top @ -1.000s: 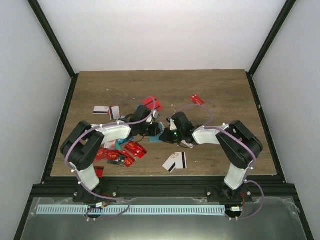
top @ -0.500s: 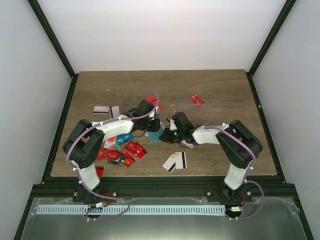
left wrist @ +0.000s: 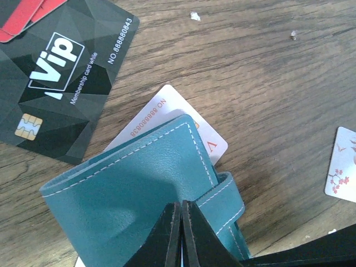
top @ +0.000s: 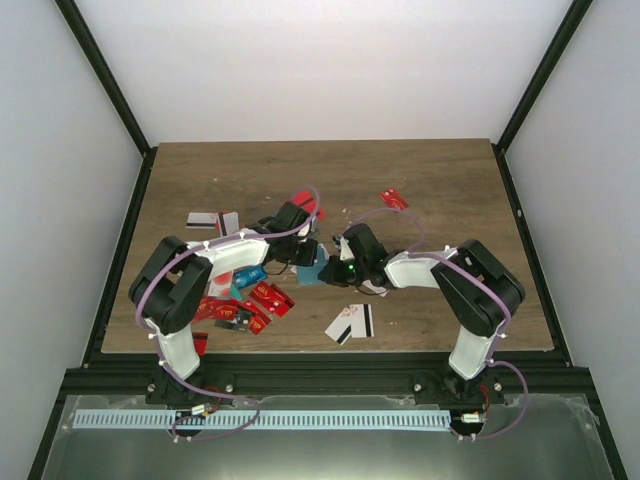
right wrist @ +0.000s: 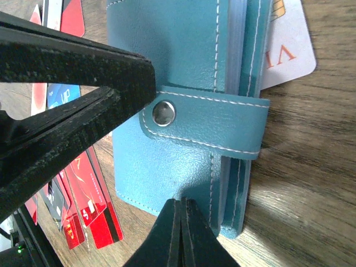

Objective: Put the credit cards into the card holder

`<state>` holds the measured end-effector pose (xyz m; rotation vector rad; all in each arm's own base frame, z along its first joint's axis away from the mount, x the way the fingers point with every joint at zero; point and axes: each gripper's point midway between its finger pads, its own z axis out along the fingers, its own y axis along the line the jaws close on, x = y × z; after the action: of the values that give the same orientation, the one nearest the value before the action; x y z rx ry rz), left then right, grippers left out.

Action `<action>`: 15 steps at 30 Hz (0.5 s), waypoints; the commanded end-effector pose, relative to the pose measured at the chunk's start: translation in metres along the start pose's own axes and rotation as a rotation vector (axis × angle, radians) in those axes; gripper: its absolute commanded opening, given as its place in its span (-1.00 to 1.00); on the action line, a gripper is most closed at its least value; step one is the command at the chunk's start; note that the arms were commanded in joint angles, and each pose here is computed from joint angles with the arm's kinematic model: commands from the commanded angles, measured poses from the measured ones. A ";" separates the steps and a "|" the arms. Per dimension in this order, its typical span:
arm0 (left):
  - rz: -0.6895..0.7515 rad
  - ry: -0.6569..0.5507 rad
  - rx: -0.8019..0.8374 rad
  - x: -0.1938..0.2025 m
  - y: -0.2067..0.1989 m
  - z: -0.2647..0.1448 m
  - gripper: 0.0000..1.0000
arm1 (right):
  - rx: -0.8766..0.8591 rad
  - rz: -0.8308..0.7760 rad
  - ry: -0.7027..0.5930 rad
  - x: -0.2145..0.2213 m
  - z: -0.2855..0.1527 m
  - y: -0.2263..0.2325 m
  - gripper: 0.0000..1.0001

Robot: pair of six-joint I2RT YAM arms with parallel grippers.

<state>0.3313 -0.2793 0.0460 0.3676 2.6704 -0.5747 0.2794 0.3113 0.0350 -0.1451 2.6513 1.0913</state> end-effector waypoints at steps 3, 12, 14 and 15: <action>0.011 -0.025 -0.045 -0.006 0.009 -0.001 -0.92 | 0.069 0.019 0.019 0.002 0.006 -0.019 -0.99; 0.013 -0.026 -0.058 -0.005 0.012 -0.004 -0.92 | 0.073 0.023 0.022 0.002 0.007 -0.019 -0.99; 0.013 -0.028 -0.055 -0.003 0.012 -0.006 -0.92 | 0.074 0.024 0.023 0.002 0.007 -0.019 -0.99; 0.012 -0.027 -0.053 -0.003 0.012 -0.006 -0.92 | 0.073 0.023 0.022 0.001 0.007 -0.019 -0.99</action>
<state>0.3354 -0.2740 0.0446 0.3665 2.6597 -0.5224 0.2812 0.3129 0.0351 -0.1448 2.6563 1.0908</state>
